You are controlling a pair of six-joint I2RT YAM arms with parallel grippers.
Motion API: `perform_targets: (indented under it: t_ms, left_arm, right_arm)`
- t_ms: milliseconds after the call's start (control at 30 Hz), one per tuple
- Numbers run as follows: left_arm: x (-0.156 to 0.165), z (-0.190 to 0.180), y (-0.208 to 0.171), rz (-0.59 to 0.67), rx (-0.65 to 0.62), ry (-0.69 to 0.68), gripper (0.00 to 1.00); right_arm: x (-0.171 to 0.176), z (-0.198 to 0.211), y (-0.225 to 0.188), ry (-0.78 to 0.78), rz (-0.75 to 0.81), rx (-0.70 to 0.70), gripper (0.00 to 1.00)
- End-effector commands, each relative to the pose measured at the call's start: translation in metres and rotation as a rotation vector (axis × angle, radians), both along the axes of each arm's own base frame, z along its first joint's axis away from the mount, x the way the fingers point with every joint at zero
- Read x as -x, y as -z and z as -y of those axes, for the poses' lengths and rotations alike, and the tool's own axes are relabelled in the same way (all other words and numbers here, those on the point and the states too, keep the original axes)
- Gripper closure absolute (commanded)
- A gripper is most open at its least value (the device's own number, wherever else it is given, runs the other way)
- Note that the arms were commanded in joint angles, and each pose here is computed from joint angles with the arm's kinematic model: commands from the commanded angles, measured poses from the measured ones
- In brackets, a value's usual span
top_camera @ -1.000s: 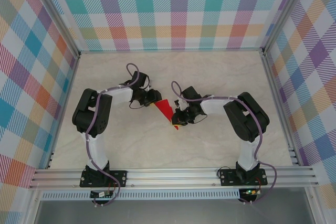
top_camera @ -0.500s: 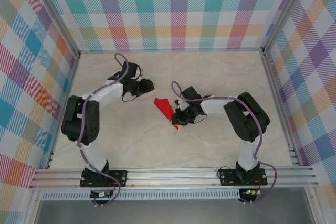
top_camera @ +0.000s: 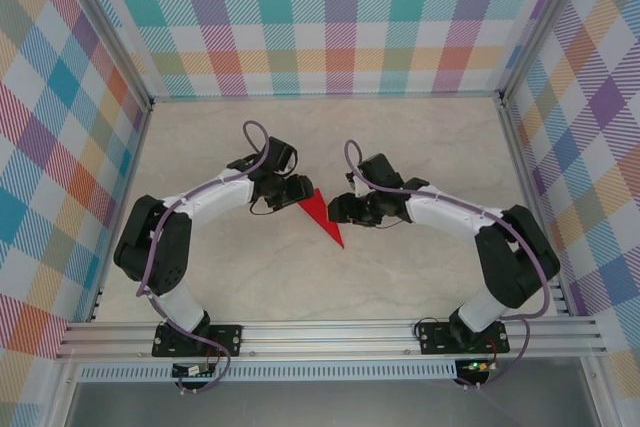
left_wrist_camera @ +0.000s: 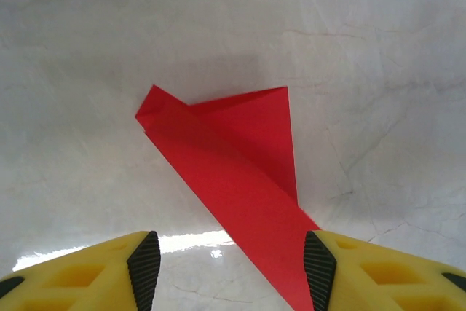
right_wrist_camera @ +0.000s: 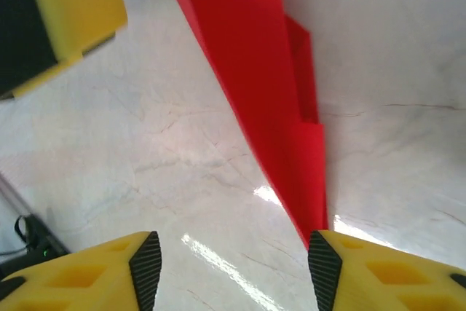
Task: Fold a paper plane with a square sheet of paper (pick it up from the middle)
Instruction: Turn over a paper plane at the center of the table.
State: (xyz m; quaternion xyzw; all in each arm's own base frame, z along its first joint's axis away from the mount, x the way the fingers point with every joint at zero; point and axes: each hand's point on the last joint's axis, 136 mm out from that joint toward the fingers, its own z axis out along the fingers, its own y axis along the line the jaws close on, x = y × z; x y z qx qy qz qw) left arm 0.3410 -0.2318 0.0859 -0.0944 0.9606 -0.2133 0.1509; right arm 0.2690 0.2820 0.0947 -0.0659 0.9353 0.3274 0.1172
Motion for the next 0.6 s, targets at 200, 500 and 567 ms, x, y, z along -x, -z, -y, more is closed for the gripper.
perform_targets:
  t_ms: [200,500,567]
  left_arm:
    - [0.029,0.021,0.0,-0.063,-0.135,-0.107,0.36]
    - [0.026,0.043,0.019,-0.139,-0.193,-0.087,0.35]
    - [0.027,0.044,0.023,-0.156,-0.201,-0.085,0.38]
  right_arm:
    - [-0.009,0.062,0.033,0.25,0.022,0.257,0.23]
    - [-0.005,0.077,0.046,0.31,0.0,0.31,0.15]
    - [-0.004,0.079,0.048,0.315,-0.005,0.319,0.15]
